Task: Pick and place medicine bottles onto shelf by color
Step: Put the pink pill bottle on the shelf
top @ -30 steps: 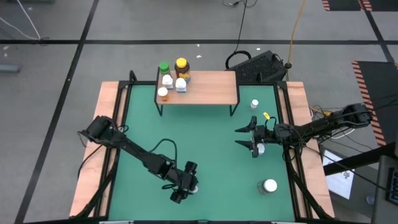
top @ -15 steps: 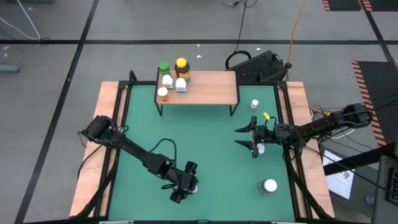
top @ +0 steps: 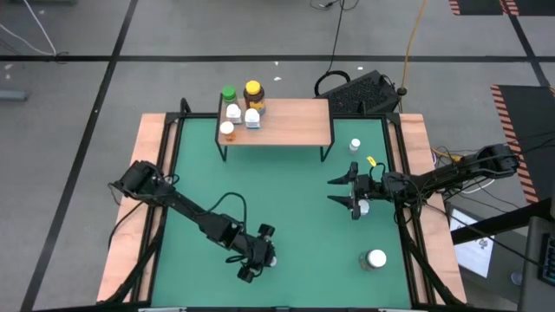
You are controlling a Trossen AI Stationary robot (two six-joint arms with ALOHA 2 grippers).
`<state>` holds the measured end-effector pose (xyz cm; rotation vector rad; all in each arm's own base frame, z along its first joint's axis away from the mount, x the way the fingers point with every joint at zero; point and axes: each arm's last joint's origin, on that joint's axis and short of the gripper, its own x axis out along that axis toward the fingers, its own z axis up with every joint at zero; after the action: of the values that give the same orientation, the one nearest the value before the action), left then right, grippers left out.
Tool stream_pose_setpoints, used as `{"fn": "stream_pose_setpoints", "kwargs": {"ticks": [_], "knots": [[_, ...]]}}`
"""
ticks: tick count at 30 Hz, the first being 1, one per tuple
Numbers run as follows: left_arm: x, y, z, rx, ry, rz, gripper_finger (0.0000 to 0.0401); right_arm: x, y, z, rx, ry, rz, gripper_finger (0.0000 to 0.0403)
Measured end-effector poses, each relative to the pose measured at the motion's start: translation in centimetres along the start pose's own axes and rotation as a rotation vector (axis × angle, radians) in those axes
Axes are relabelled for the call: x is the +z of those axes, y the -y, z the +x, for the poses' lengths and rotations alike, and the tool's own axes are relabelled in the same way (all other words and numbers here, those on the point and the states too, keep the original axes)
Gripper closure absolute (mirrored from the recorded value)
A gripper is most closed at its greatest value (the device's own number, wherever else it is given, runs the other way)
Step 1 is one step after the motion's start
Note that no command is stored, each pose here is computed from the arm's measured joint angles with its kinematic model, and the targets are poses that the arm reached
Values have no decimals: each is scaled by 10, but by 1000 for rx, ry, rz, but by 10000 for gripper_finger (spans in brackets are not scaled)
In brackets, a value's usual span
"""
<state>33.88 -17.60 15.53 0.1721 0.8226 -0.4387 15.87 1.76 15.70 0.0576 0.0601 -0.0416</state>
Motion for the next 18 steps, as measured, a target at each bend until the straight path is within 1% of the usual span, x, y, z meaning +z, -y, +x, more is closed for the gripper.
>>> {"fn": "stream_pose_setpoints", "kwargs": {"ticks": [3,5,9,11,13,16,18], "knots": [[0,-2,-2,1,-3,-15,268,0,0,0,0,1,0,177],[1,-6,-7,9,-19,-47,255,0,0,0,0,1,0,177],[3,-20,-32,40,-67,-115,235,0,0,0,1,2,0,177],[6,-30,-49,69,-69,-146,238,0,0,0,0,1,-1,177],[9,-41,-69,124,-60,-173,248,0,0,0,1,1,-1,177],[14,-59,-104,225,-16,-210,262,0,0,0,1,1,-1,177],[16,-73,-128,293,20,-245,264,-1,0,0,0,-6,-2,177]]}}
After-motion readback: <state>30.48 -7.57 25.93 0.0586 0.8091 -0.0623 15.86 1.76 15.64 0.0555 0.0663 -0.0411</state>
